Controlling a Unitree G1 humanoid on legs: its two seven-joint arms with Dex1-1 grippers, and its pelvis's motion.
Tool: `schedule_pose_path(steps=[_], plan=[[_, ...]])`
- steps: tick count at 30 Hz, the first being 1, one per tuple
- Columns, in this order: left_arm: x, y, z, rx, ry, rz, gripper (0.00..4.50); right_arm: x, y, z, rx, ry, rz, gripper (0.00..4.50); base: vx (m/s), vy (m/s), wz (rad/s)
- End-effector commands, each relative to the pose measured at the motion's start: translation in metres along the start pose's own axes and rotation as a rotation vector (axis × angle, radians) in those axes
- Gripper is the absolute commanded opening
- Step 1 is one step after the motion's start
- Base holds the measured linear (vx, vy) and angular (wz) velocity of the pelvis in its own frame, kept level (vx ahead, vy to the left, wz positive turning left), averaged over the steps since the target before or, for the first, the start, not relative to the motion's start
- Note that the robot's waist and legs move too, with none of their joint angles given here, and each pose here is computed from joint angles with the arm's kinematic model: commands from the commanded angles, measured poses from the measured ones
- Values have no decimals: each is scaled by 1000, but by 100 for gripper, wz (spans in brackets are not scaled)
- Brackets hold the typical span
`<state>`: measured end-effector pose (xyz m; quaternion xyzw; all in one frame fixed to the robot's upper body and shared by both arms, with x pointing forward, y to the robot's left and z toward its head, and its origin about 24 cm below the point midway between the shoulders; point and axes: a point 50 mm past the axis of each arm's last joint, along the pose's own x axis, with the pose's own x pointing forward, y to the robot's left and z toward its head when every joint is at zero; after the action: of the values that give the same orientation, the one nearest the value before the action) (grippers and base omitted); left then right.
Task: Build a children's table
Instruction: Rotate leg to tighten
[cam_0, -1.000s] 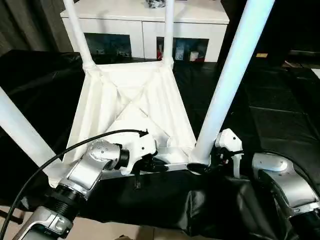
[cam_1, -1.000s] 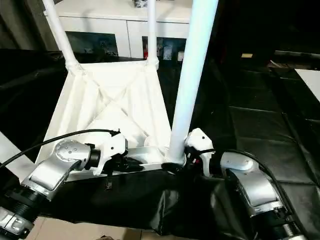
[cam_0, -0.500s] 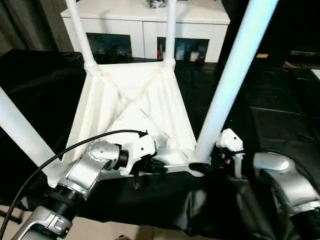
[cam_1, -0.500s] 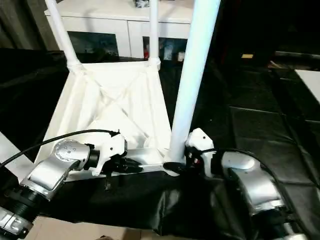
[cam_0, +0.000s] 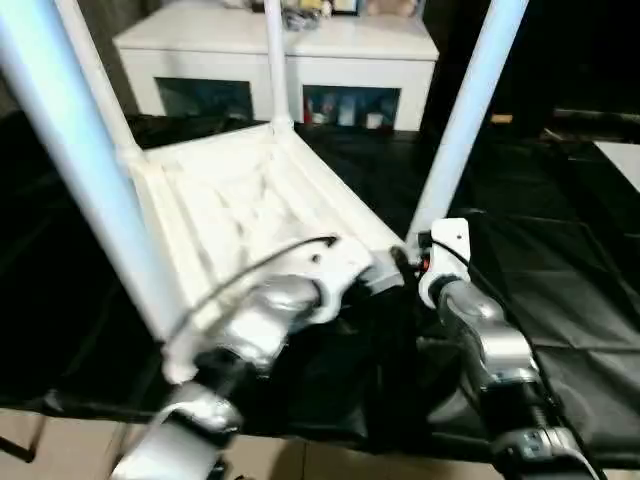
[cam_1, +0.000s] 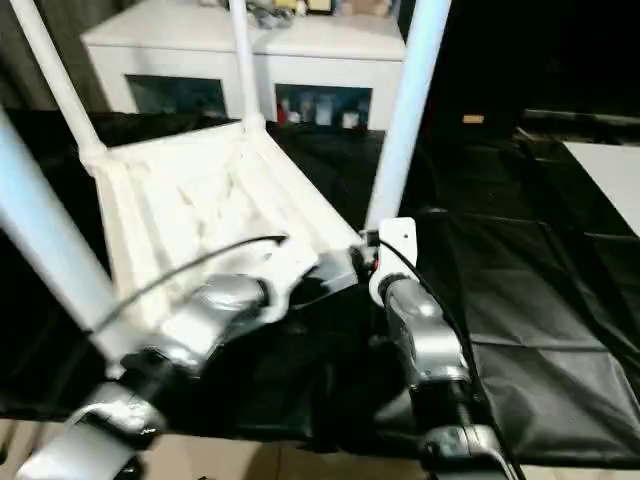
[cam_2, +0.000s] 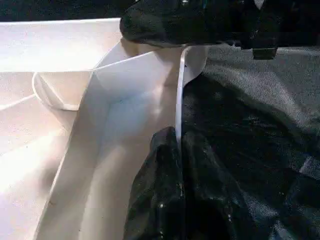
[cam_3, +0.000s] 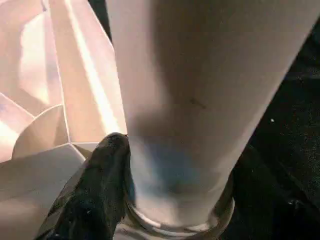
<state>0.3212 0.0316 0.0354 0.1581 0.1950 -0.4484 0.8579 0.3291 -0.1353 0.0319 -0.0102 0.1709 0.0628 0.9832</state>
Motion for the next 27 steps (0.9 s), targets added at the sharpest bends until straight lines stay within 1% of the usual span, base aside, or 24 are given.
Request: schedule_pose_path(steps=[1,2,3,5,6,8,10,12,14,15,16,17,20,21,24,26,27], plan=[[-3,16,-4,-4,-5,161,0,-2,38,2,64,-45,187,336,0,0,0],[-4,16,-4,-1,-5,161,0,-2,37,3,65,-51,185,336,0,0,0],[-8,20,-5,21,-6,156,0,-4,30,11,13,-97,183,343,0,0,0],[-9,21,-6,23,-5,157,0,-4,29,12,10,-101,184,362,0,0,0],[-14,25,-9,29,-4,156,0,-5,21,16,5,-117,182,370,0,0,0],[-21,29,-12,44,-3,141,0,-7,8,20,-52,-131,193,382,0,0,0],[-29,28,-15,71,-16,79,0,-13,-3,20,-126,-121,271,382,0,0,0],[-40,26,-20,101,-18,-2,0,-25,-16,19,-203,-117,396,382,0,0,0],[-49,22,-25,136,-17,-96,0,-36,-26,17,-268,-105,495,382,57,-19,0],[-52,20,-26,153,-18,-134,0,-39,-29,16,-285,-99,519,382,59,-16,-2],[-56,16,-27,167,-28,-203,0,-42,-32,15,-303,-89,549,382,52,-10,-2],[-60,13,-30,160,-22,-259,0,-46,-35,14,-319,-81,582,382,0,0,0],[-70,5,-35,160,-9,-393,0,-56,-38,11,-331,-50,702,382,0,0,0],[-71,5,-35,162,-11,-398,0,-57,-38,11,-330,-48,712,382,0,0,0],[-75,3,-32,172,-32,-434,0,-66,-35,8,-325,-26,836,382,0,0,0],[-74,4,-32,171,-32,-434,0,-66,-35,7,-331,-19,847,382,0,0,0],[-74,5,-31,176,-30,-429,0,-66,-34,5,-330,-9,859,366,0,0,0]])
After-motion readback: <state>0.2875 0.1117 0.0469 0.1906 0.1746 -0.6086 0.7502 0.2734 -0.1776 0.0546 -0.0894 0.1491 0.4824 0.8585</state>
